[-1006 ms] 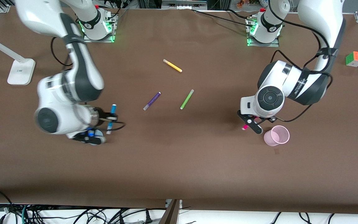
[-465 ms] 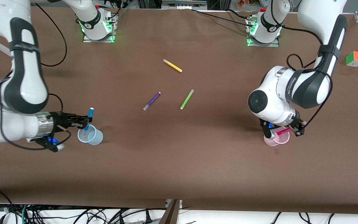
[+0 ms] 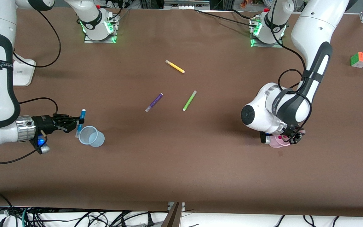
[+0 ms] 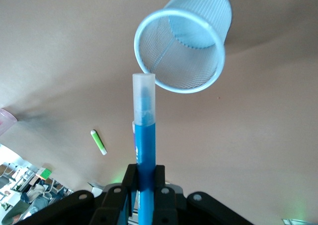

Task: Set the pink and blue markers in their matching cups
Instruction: 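Drop the blue marker in the blue cup while the left gripper drops pink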

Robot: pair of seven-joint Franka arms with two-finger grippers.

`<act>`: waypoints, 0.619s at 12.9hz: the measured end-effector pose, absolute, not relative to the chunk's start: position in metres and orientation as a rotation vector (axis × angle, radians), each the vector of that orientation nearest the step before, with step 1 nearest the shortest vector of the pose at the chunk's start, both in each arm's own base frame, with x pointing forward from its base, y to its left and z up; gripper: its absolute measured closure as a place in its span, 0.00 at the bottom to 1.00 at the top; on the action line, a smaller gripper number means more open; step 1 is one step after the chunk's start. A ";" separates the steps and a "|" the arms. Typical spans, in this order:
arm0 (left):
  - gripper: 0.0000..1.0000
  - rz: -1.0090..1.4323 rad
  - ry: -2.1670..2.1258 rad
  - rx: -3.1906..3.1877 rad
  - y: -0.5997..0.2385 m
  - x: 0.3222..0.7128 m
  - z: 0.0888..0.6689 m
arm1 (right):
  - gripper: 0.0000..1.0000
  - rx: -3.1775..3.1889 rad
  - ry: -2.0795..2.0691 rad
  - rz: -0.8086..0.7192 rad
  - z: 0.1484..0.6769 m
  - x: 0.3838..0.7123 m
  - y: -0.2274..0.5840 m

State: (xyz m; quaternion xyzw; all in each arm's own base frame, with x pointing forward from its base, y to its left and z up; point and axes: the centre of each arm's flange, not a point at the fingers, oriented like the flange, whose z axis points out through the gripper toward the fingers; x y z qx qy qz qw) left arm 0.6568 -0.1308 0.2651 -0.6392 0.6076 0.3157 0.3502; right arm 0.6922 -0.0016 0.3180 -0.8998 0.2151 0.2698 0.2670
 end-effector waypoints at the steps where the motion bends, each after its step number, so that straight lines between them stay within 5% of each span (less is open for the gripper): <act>1: 0.55 0.810 1.569 -1.659 -0.131 0.658 0.269 | 0.83 -2.408 0.583 0.749 0.310 0.691 0.003; 6: 0.01 0.734 1.531 -1.818 -0.134 0.661 0.322 | 0.83 -2.283 0.655 0.839 0.253 0.687 -0.010; 8: 0.00 0.660 1.473 -1.987 -0.134 0.655 0.360 | 0.83 -2.229 0.688 0.845 0.239 0.686 -0.024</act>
